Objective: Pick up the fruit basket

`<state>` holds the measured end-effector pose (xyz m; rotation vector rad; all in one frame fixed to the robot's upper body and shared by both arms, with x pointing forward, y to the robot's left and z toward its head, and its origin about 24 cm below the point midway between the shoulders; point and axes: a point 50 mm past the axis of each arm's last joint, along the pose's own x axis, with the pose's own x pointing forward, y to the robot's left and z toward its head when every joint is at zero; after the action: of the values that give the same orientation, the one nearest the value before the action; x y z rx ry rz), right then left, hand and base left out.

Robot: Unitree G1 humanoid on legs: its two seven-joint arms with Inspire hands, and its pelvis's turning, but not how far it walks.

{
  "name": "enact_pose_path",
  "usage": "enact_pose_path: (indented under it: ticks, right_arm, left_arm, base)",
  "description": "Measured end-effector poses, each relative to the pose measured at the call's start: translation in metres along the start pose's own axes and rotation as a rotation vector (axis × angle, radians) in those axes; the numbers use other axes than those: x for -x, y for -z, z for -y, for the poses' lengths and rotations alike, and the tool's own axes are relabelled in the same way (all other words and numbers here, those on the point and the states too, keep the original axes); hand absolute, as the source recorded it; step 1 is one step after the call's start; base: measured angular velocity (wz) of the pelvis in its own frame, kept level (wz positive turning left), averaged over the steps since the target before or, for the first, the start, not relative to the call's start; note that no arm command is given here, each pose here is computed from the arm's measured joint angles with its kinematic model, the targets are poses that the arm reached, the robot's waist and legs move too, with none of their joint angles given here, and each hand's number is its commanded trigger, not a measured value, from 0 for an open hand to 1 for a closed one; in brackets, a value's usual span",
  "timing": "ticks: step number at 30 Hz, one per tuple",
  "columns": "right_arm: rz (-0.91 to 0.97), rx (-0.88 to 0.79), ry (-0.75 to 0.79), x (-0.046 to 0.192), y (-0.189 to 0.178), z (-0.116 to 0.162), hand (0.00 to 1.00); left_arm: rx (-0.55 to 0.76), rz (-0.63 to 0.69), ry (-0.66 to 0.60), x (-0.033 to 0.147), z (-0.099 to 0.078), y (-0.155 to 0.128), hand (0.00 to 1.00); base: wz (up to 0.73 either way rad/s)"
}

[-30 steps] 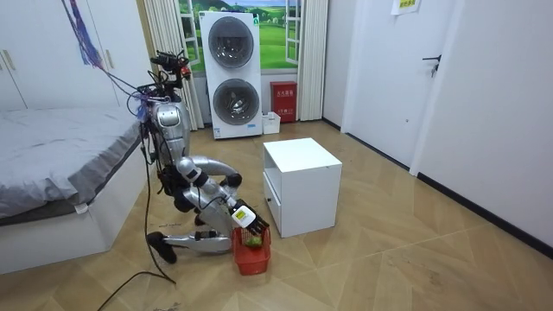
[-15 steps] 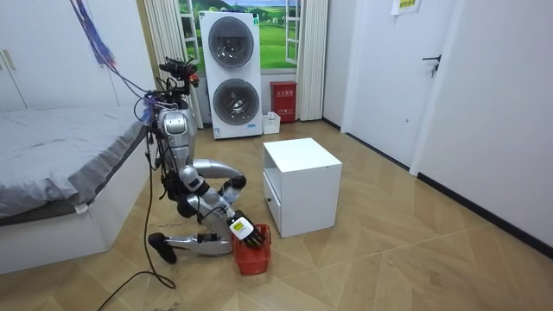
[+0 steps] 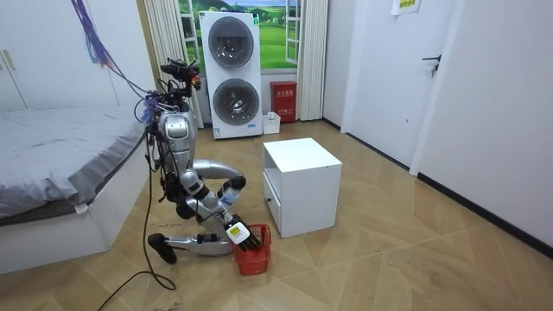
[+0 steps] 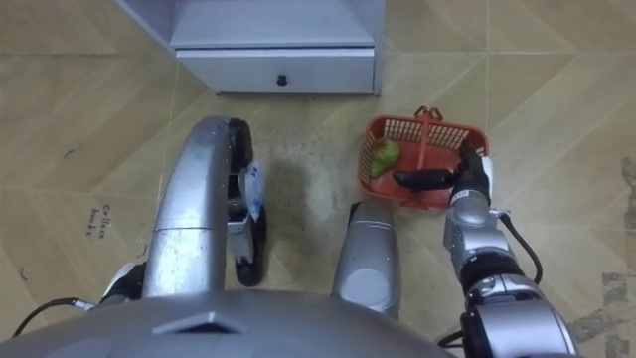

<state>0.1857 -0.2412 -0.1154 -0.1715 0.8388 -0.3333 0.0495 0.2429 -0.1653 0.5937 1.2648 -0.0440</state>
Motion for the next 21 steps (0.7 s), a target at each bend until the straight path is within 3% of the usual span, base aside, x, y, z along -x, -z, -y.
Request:
enact_pose_path:
  ticks: [3,4,5,6,8,21]
  right_arm:
    - [0.001,0.002,-0.027,0.0,-0.001,-0.004,0.0]
    - [-0.001,-0.002,-0.04,0.0,-0.001,-0.006,0.06]
    - [-0.001,-0.005,-0.045,0.0,-0.001,-0.006,0.48]
    - [-0.003,-0.01,-0.049,0.0,0.0,-0.006,0.7]
    - [-0.009,-0.013,-0.058,0.0,0.0,-0.006,1.0]
    - [-0.073,0.016,-0.116,-0.001,0.011,-0.009,1.0]
  left_arm:
    - [0.005,-0.001,-0.002,0.0,0.0,0.0,0.0]
    - [0.009,-0.001,-0.002,0.0,-0.001,0.0,0.0]
    - [0.017,-0.001,-0.003,0.0,-0.001,0.0,0.0]
    - [0.024,0.001,-0.004,-0.001,-0.002,-0.002,0.0]
    - [0.023,0.008,-0.002,-0.002,-0.003,-0.006,0.0]
    - [0.022,0.023,0.033,-0.003,-0.004,-0.013,0.0]
  base:
    - [-0.06]
    - [-0.09]
    - [-0.04]
    - [0.0]
    - [0.0]
    - [0.01]
